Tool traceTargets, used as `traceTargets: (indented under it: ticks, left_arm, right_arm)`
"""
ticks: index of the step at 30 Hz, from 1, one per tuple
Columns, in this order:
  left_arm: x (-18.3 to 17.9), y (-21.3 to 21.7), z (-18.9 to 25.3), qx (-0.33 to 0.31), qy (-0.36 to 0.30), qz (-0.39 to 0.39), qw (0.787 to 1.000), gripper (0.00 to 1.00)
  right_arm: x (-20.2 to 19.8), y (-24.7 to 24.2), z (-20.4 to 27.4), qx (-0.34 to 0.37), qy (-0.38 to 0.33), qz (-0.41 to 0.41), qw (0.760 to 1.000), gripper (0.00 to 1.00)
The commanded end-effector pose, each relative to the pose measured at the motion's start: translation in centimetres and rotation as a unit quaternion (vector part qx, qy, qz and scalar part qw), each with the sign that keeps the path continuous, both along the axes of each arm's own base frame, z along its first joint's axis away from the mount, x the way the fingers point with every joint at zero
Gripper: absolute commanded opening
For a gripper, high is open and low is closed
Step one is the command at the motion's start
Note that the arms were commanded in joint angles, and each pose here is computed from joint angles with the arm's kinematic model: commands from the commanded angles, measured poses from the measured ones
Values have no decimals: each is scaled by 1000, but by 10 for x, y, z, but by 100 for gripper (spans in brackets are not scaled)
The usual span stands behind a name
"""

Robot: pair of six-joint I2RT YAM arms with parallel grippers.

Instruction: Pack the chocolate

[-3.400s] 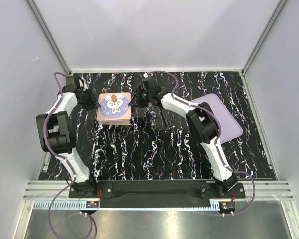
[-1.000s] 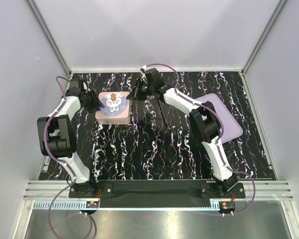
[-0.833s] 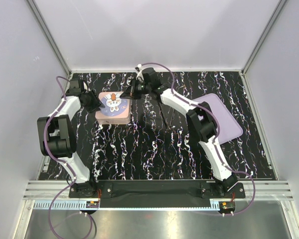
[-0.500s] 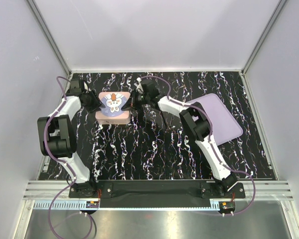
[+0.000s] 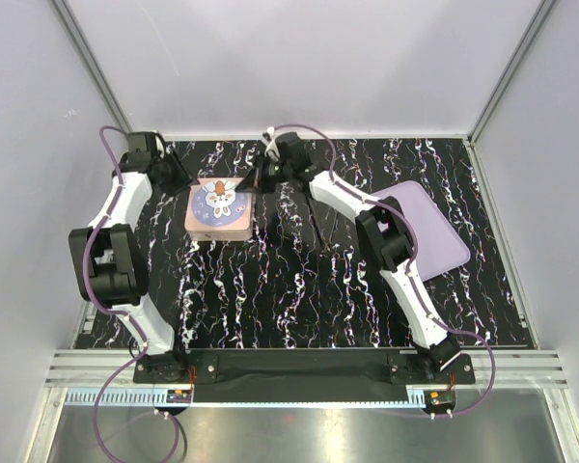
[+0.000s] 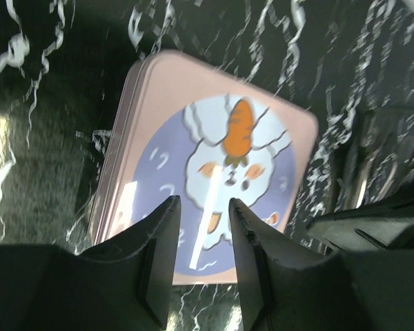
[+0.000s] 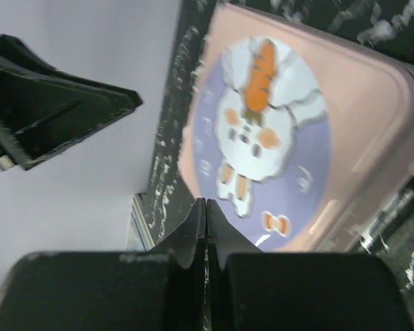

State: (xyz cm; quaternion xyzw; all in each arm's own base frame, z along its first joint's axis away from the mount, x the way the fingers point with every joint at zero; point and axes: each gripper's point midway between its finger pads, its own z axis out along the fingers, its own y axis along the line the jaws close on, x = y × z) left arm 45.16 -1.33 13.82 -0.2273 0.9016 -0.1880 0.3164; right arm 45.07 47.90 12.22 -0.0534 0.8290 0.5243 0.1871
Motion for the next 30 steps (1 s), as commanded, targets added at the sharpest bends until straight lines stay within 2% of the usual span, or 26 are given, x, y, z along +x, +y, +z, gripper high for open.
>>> traceTargets:
  ticks: [1, 5, 12, 16, 20, 24, 26, 27, 28, 30]
  left_arm:
    - [26, 2, 32, 11, -54, -2, 998, 40]
    - [36, 6, 10, 11, -36, 2, 999, 40]
    - [36, 6, -56, 3, 34, 9, 999, 39]
    - [35, 6, -59, -4, 34, 17, 999, 39]
    - [32, 5, -36, 2, 21, 15, 1000, 39]
    - [22, 9, 19, 23, -23, 17, 999, 39]
    - [10, 7, 34, 30, -35, 14, 999, 41]
    - [1, 4, 57, 35, -60, 12, 997, 42]
    - [-10, 1, 57, 36, -60, 9, 997, 43]
    - [-29, -7, 89, 42, -102, -1, 994, 44]
  right_arm:
    - [19, 9, 54, 44, -65, -1, 997, 0]
    - [29, 12, 26, 41, -38, -12, 998, 0]
    - [24, 10, -40, 8, 7, -4, 1000, 0]
    - [20, 6, -47, -8, 9, 2, 1000, 0]
    - [19, 1, -20, -15, -21, -3, 1000, 0]
    - [16, -9, 20, -22, -53, -9, 998, 1]
    - [7, -18, 47, -24, -71, -15, 997, 3]
    - [3, -22, 53, -32, -80, -15, 996, 5]
    - [-6, -32, 68, -39, -91, -22, 995, 6]
    - [-23, -43, 75, -64, -106, -19, 992, 12]
